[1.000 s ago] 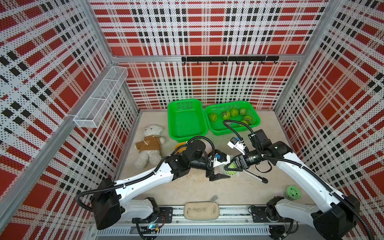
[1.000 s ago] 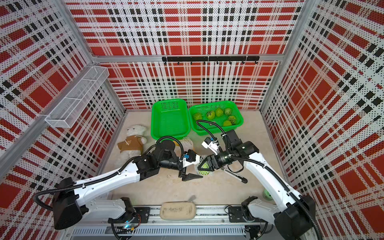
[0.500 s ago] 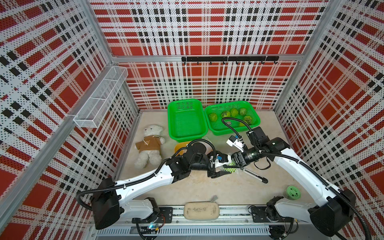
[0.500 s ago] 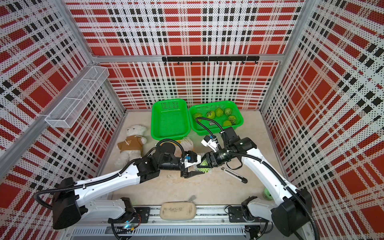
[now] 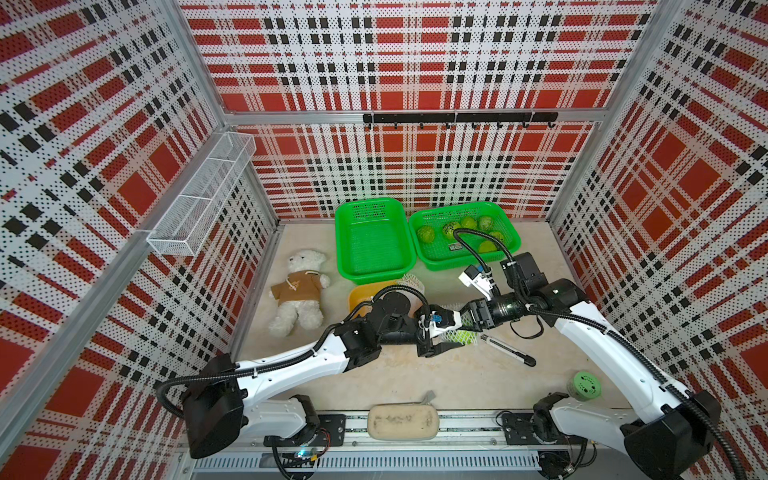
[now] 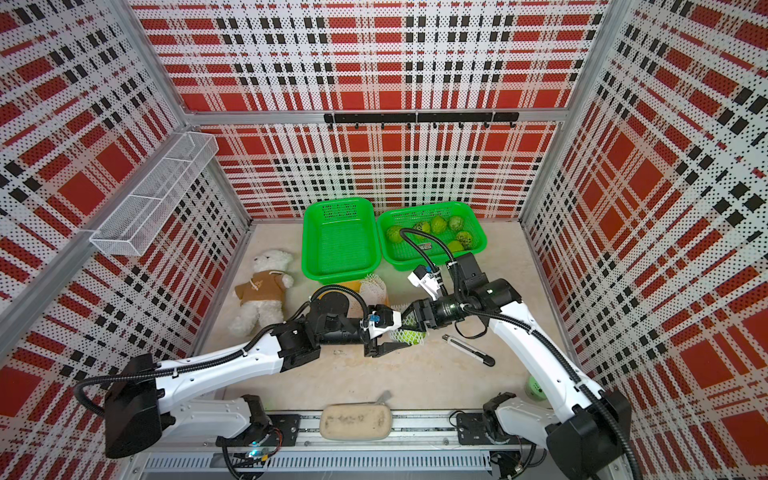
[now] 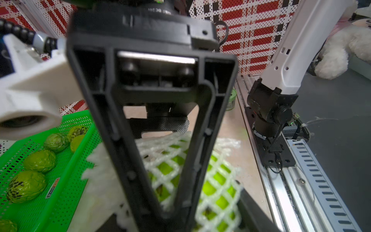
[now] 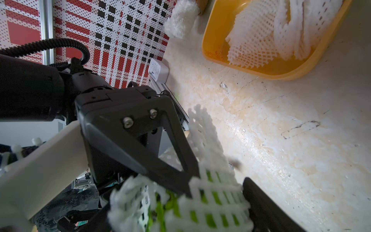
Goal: Sleeve custard apples in foam nets
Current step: Place the custard apple in the basket.
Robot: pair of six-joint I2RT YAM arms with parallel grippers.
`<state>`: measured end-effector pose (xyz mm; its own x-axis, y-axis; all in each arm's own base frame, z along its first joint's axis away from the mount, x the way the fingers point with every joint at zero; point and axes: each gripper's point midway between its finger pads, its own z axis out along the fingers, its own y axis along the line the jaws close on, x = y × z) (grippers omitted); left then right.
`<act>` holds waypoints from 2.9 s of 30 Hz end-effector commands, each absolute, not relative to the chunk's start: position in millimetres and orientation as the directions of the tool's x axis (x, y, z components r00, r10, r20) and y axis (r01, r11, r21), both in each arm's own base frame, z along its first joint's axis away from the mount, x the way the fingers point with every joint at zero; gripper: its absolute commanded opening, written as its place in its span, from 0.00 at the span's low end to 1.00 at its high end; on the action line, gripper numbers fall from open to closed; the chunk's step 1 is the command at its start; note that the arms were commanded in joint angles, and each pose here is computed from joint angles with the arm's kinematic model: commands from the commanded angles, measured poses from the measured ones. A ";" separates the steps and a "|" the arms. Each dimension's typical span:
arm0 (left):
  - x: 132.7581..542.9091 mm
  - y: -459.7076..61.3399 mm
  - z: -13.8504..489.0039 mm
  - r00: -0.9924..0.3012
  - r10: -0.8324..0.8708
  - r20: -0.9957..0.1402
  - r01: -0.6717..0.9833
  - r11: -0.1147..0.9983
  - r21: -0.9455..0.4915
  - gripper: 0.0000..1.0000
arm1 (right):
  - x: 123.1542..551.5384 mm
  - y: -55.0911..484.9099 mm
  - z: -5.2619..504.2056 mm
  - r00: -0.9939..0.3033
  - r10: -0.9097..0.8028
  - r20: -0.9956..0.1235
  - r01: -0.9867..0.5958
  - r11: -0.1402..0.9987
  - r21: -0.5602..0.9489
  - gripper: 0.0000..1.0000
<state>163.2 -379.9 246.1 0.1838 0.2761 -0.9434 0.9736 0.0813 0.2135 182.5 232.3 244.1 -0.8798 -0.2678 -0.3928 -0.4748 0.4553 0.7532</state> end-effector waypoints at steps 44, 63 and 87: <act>292.8 -319.1 265.1 -0.010 0.261 -0.965 0.751 0.639 0.166 0.45 | 242.2 193.9 270.6 -0.779 -0.067 -0.624 -0.533 0.594 0.603 1.00; 532.0 -196.6 193.1 -0.543 0.185 -0.819 0.173 0.979 0.106 0.28 | 326.2 154.3 261.2 -0.667 -0.056 -0.743 -0.413 0.858 0.306 1.00; 660.7 -93.8 117.5 -0.628 -0.101 -0.771 -0.249 0.966 0.076 0.18 | 428.3 161.0 211.0 -0.760 -0.048 -0.648 -0.270 0.930 0.248 1.00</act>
